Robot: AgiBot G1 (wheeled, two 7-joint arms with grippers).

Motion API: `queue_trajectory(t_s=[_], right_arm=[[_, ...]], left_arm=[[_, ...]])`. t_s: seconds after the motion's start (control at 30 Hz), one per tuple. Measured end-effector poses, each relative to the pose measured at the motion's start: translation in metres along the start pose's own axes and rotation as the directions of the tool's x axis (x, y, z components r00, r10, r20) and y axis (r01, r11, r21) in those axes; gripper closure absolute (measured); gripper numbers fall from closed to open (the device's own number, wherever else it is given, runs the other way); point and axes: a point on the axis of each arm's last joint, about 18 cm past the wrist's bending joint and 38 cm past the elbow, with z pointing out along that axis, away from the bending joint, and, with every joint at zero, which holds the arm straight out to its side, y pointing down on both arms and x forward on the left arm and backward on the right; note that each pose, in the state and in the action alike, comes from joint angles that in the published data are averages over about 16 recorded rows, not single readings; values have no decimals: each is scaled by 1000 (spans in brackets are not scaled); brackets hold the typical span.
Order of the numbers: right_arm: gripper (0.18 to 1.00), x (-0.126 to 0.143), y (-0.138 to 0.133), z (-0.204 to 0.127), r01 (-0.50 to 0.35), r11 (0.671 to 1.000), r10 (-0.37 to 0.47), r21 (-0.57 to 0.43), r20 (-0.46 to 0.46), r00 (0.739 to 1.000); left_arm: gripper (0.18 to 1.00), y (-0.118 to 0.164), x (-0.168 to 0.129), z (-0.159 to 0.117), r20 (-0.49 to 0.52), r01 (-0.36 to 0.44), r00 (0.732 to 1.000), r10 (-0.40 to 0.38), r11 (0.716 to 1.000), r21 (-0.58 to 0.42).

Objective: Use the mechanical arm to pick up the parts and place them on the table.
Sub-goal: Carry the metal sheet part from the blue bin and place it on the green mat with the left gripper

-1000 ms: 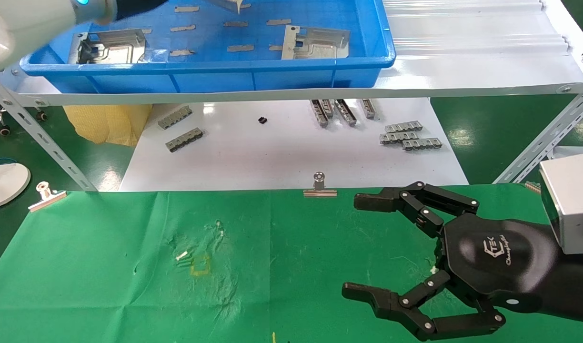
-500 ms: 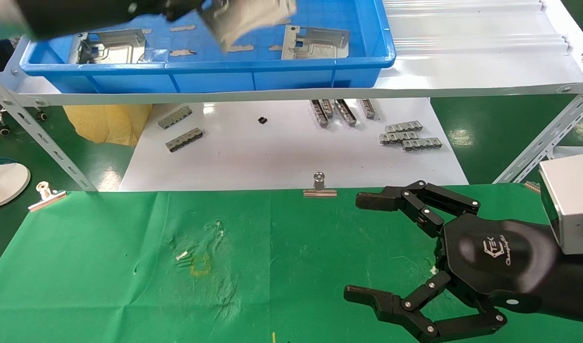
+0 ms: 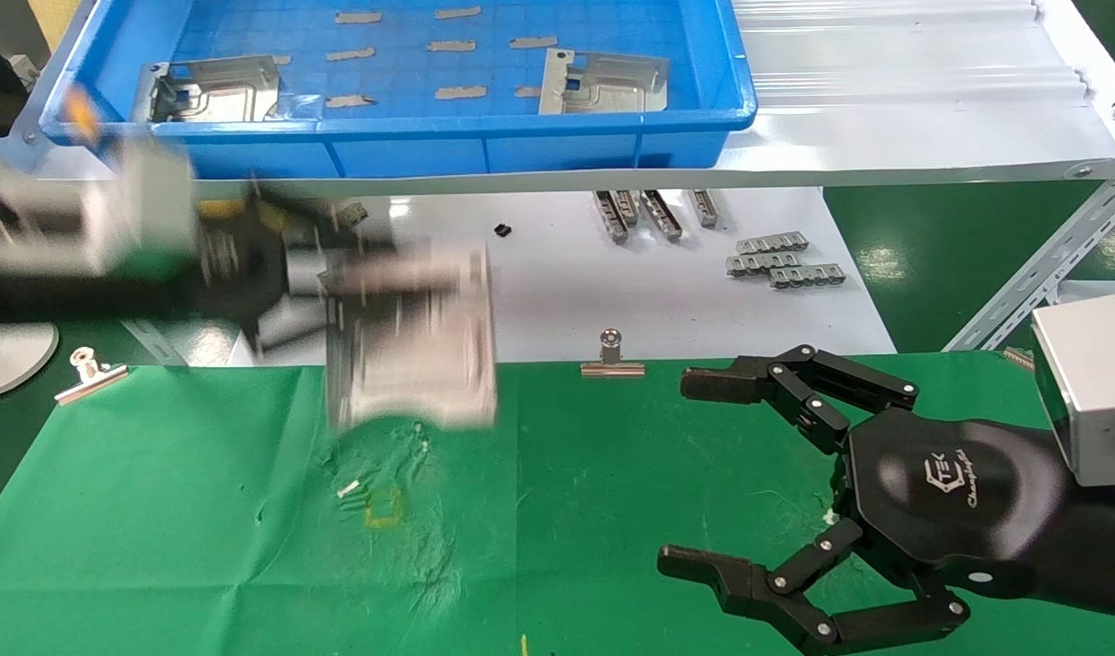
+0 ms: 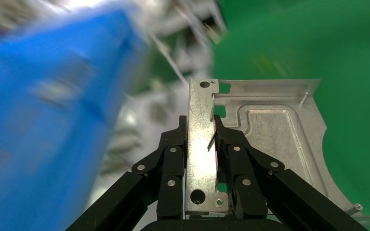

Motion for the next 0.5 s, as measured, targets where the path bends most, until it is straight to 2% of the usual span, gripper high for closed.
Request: queue_trajectory(t_s=[0.27, 0.5], right_arm=[[179, 0, 0, 0, 0, 1000, 0, 0, 0, 1000], [179, 0, 0, 0, 0, 1000, 0, 0, 0, 1000]], left_arm=[[904, 61, 50, 16, -146, -42, 989, 20, 987, -155], [904, 92, 64, 25, -164, -55, 986, 17, 972, -229]])
